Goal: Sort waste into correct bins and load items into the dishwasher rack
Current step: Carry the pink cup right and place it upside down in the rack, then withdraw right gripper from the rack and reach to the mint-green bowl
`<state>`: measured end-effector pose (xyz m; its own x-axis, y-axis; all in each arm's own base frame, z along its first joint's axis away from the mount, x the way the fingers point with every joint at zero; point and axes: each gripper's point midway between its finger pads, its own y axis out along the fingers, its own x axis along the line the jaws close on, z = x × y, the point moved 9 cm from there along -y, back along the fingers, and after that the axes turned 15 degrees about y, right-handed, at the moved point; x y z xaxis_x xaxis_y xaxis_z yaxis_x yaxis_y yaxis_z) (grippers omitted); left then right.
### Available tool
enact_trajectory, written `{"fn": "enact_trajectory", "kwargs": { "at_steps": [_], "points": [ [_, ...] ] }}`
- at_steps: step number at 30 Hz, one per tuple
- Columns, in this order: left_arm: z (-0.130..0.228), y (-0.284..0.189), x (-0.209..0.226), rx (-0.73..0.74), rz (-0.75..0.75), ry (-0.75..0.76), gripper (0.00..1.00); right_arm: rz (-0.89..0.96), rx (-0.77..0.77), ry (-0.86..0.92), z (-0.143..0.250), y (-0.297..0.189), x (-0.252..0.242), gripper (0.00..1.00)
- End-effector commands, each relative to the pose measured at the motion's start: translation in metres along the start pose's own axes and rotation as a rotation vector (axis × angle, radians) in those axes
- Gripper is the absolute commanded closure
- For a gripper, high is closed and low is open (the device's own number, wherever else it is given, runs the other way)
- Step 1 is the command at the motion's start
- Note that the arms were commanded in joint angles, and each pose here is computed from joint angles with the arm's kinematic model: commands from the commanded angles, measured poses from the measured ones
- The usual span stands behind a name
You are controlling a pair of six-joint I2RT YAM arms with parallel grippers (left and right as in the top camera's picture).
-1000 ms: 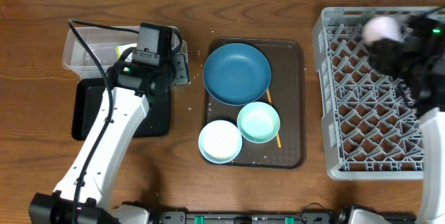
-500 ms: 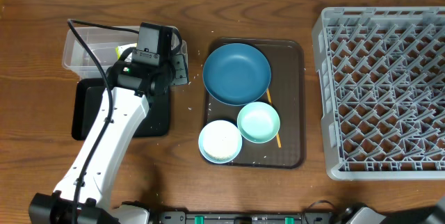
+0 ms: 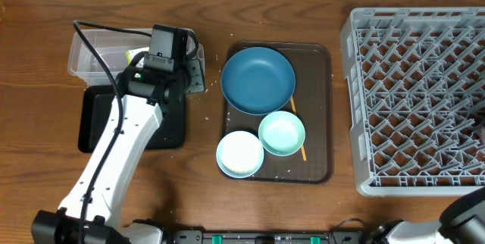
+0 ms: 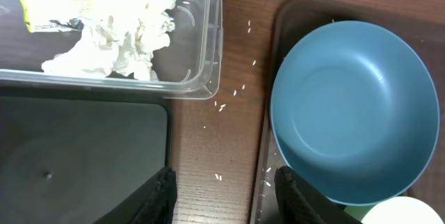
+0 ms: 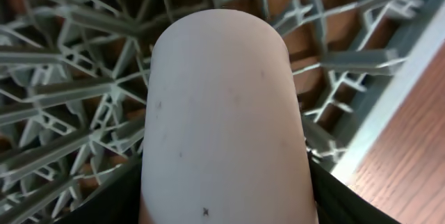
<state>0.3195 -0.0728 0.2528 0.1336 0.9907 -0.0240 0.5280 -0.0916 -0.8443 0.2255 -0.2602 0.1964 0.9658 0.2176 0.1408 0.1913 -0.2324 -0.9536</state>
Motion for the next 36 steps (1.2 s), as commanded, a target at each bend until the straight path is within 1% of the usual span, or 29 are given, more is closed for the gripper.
{"fn": "enact_trajectory", "kwargs": {
  "at_steps": [1, 2, 3, 4, 5, 6, 9, 12, 21, 26, 28, 29, 30, 31, 33, 35, 36],
  "points": [
    [-0.002, -0.002, 0.000, -0.007, -0.008, 0.010, 0.51, 0.012, 0.020, 0.043, -0.006, 0.010, -0.003, 0.92],
    [-0.002, -0.002, 0.000, -0.007, -0.008, 0.010, 0.51, 0.008, 0.028, 0.045, -0.006, 0.013, -0.003, 0.87],
    [-0.002, -0.002, 0.000, -0.007, -0.008, 0.010, 0.51, -0.015, 0.037, 0.047, -0.007, 0.016, -0.001, 0.53],
    [-0.002, -0.002, 0.000, -0.007, -0.008, 0.010, 0.51, -0.025, 0.041, 0.048, -0.007, 0.016, 0.000, 0.29],
    [-0.002, -0.002, 0.000, -0.007, -0.008, 0.010, 0.51, -0.045, 0.048, 0.049, -0.007, 0.017, 0.001, 0.09],
    [-0.002, -0.002, 0.000, -0.007, -0.008, 0.010, 0.51, -0.072, 0.053, 0.048, -0.007, 0.016, 0.004, 0.01],
    [-0.002, -0.002, 0.001, -0.007, -0.008, 0.010, 0.51, -0.171, 0.059, 0.045, -0.008, 0.008, 0.012, 0.01],
    [-0.002, -0.002, 0.001, -0.006, -0.008, 0.010, 0.51, -0.224, 0.026, 0.039, -0.010, -0.004, 0.016, 0.01],
    [-0.001, -0.002, 0.001, 0.001, -0.009, 0.010, 0.51, -0.350, -0.192, 0.011, -0.016, -0.071, 0.020, 0.01],
    [-0.001, -0.002, 0.001, 0.001, -0.009, 0.010, 0.51, -0.381, -0.245, 0.002, -0.013, -0.092, 0.019, 0.01],
    [-0.001, -0.002, 0.001, 0.000, -0.009, 0.010, 0.51, -0.376, -0.223, -0.002, -0.009, -0.090, 0.020, 0.08],
    [-0.001, -0.002, 0.001, 0.000, -0.009, 0.010, 0.51, -0.368, -0.207, -0.003, -0.007, -0.089, 0.019, 0.17],
    [-0.001, -0.002, 0.001, 0.000, -0.009, 0.010, 0.51, -0.358, -0.186, -0.009, -0.003, -0.087, 0.020, 0.30],
    [-0.001, -0.002, 0.001, 0.000, -0.009, 0.010, 0.51, -0.346, -0.159, -0.011, 0.000, -0.084, 0.020, 0.45],
    [-0.001, -0.002, 0.001, 0.000, -0.009, 0.010, 0.51, -0.328, -0.127, -0.016, 0.005, -0.079, 0.021, 0.79],
    [-0.001, -0.002, 0.001, 0.000, -0.009, 0.010, 0.51, -0.300, -0.109, -0.017, 0.006, -0.073, 0.021, 0.94],
    [-0.001, -0.002, 0.001, 0.000, -0.009, 0.010, 0.51, -0.290, -0.102, -0.017, 0.006, -0.069, 0.021, 0.97]
  ]
}}
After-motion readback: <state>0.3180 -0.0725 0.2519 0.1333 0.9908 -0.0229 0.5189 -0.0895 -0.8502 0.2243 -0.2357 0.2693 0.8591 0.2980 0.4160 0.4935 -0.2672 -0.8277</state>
